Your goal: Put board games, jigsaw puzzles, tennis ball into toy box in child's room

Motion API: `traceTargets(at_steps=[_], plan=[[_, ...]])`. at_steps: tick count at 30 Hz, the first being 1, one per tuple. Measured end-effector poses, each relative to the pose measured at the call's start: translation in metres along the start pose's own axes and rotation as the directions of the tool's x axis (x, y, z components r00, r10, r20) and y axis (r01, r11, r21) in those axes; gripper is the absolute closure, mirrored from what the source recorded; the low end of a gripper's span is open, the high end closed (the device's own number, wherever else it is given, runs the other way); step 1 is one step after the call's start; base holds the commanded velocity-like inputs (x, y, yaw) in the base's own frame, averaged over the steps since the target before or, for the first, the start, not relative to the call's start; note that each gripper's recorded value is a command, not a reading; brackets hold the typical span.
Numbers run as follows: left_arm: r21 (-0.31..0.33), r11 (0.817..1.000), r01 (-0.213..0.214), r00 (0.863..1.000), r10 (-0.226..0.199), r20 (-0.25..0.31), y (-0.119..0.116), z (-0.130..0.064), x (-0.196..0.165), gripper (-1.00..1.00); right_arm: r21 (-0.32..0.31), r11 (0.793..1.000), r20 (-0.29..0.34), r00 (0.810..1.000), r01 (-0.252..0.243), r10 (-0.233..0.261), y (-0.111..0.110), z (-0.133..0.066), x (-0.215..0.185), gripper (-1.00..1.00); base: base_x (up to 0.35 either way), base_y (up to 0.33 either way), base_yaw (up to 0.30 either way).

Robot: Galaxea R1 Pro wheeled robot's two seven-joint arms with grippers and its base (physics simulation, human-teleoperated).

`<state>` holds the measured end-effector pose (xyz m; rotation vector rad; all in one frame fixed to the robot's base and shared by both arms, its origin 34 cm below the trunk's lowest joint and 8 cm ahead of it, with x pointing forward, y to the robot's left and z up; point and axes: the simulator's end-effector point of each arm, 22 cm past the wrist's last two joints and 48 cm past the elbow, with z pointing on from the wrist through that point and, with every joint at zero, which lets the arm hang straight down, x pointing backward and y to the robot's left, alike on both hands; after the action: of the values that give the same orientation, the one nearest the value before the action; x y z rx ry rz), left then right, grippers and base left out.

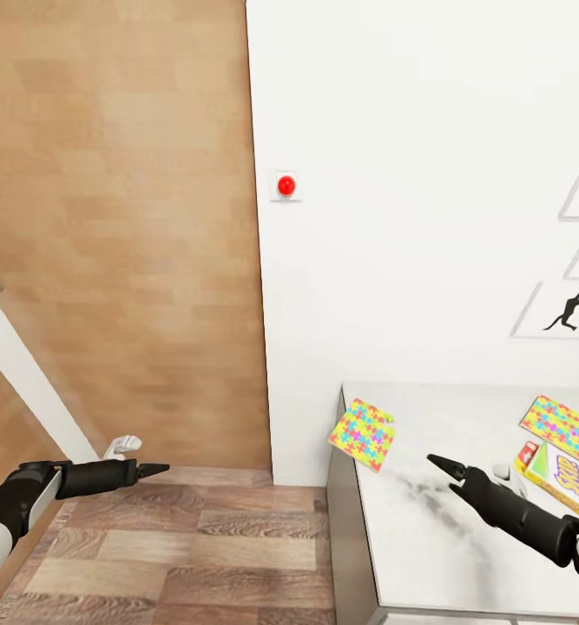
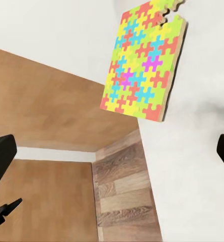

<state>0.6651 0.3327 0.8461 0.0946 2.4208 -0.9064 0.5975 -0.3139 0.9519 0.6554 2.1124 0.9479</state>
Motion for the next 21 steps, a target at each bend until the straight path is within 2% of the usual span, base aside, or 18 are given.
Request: traceTargets(at_steps=[3,15,17,21], plan=[[0.001,1.000,-0.003,1.000,0.003,0.004,-0.001,-0.001,-0.002,-1.00,-0.030,1.000,0.004,1.000,0.003,-0.003,0.007,-0.003,-0.002,-1.00,0.000,0.000,0.000],[0.019,1.000,-0.012,0.999,0.012,0.030,-0.011,-0.007,-0.012,-1.00,-0.055,0.998,0.018,1.000,0.001,0.000,0.014,-0.008,-0.004,-1.00,0.000,0.000,0.000],[0.029,0.999,-0.013,0.999,0.012,0.033,-0.017,-0.004,-0.015,-1.00,-0.056,0.998,0.020,1.000,0.003,-0.002,0.015,-0.009,-0.005,-1.00,0.000,0.000,0.000],[0.076,0.997,-0.014,0.999,0.011,0.036,-0.042,0.015,-0.017,-1.00,-0.058,0.998,0.025,1.000,0.008,-0.007,0.016,-0.011,-0.007,-1.00,0.000,0.000,0.000]])
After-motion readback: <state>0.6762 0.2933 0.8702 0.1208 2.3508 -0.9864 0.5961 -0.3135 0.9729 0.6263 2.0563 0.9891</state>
